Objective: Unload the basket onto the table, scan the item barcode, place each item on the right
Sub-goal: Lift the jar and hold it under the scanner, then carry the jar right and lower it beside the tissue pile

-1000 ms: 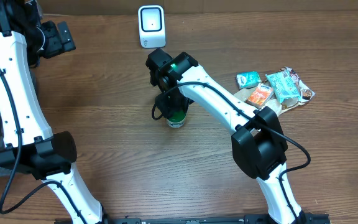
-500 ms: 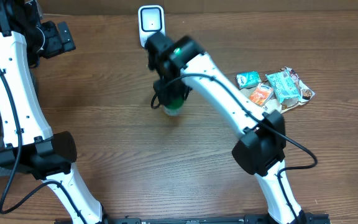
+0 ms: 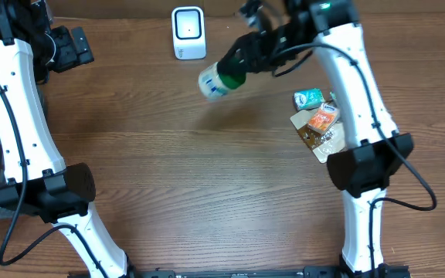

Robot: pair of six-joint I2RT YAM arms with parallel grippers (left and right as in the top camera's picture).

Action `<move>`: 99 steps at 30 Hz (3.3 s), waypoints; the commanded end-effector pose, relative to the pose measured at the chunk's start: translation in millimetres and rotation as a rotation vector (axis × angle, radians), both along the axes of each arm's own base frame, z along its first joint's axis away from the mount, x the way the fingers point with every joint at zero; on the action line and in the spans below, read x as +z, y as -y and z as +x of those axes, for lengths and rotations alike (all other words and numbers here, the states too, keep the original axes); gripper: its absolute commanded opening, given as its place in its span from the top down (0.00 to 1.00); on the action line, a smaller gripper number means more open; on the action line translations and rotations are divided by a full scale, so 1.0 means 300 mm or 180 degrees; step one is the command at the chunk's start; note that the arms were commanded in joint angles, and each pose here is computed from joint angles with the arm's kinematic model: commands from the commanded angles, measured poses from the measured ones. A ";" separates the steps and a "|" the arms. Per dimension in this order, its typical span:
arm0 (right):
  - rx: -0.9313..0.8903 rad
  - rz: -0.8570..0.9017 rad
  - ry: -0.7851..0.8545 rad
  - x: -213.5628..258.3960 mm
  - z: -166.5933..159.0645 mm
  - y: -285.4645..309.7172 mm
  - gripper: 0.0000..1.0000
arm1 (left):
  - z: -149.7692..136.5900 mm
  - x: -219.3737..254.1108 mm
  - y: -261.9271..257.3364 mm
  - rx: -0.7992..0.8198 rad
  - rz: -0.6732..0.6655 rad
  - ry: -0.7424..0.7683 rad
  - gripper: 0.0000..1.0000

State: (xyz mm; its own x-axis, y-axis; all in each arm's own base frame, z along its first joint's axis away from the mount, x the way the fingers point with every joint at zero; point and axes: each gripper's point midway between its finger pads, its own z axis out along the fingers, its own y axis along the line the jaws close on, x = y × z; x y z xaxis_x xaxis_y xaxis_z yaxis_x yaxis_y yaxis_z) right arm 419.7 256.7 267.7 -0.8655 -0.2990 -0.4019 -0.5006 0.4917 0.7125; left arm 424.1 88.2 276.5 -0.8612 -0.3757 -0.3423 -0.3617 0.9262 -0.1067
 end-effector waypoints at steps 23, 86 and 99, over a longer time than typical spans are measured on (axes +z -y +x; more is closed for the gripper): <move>0.0082 -0.1917 0.4455 0.082 0.554 -0.240 0.68 | -0.002 0.019 0.002 -0.0061 0.0052 0.0043 0.00; -0.0938 -0.1918 0.0122 -0.178 0.016 0.355 0.72 | -0.002 0.019 0.002 -0.0061 0.0052 0.0043 0.00; -0.0854 -0.2076 -0.0422 -0.396 -0.044 0.407 0.70 | -0.002 0.019 0.002 -0.0061 0.0052 0.0043 0.01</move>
State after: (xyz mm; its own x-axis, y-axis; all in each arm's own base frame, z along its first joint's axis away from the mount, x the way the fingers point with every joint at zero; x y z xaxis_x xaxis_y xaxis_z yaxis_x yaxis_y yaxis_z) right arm 409.9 134.6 150.3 -0.9690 -0.2229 -0.1064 -0.2432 0.9360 0.2546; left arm 424.0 88.2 276.5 -0.8623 -0.3733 -0.3423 -0.3596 0.9272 -0.1054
